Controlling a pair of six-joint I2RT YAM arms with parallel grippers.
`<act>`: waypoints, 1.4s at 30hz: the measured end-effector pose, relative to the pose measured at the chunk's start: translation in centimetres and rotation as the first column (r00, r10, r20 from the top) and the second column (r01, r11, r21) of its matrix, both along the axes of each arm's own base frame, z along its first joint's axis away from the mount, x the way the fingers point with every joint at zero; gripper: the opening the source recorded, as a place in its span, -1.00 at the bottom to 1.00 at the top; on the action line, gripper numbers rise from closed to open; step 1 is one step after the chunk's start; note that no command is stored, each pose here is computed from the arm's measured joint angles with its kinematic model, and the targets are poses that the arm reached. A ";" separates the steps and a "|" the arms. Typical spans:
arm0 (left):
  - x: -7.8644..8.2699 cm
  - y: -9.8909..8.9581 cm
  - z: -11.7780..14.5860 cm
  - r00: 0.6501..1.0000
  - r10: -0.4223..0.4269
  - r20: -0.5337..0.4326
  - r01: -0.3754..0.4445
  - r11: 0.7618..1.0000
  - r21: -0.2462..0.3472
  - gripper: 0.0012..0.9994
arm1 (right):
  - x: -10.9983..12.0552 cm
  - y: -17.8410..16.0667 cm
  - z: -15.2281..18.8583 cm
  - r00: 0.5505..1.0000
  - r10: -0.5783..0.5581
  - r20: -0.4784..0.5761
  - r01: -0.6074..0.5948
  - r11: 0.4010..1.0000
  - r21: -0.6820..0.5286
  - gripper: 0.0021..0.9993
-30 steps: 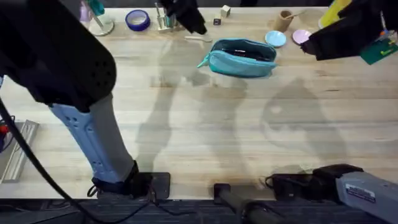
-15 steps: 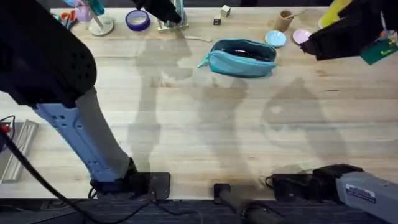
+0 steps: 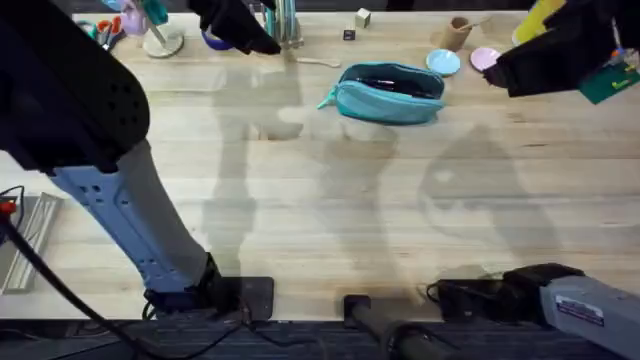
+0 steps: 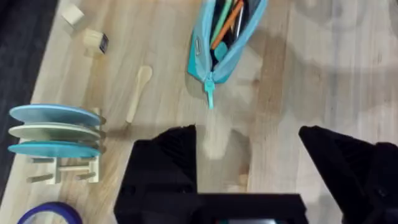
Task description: Unzip the bag, pick up the pens from the table one at a time and place them inside, then zip the bag closed.
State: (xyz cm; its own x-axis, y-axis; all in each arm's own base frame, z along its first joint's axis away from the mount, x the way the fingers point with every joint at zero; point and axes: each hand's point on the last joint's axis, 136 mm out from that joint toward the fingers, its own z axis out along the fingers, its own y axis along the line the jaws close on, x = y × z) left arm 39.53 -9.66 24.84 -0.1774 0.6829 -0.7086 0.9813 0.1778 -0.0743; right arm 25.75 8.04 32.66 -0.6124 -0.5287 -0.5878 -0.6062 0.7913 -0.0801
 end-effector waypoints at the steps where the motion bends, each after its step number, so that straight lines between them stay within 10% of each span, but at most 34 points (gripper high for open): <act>1: 0.1 0.3 0.1 1.000 0.003 0.009 -0.003 1.000 -0.011 0.99 | 0.0 0.0 0.0 1.000 0.000 0.000 0.000 1.000 0.000 1.00; 13: 0.0 3.0 -0.9 0.997 0.069 -0.044 -0.073 0.992 -0.101 0.99 | 0.0 0.0 0.0 1.000 0.000 0.000 0.000 1.000 0.000 1.00; 28: -6.3 3.9 0.5 0.999 0.035 0.038 -0.030 0.989 -0.142 0.99 | 0.0 0.0 0.0 1.000 0.000 0.000 0.000 1.000 0.000 1.00; 42: -6.0 4.2 -4.6 0.998 0.012 0.063 -0.002 0.988 -0.154 0.99 | 0.0 0.0 0.0 1.000 0.000 0.000 0.000 1.000 0.000 1.00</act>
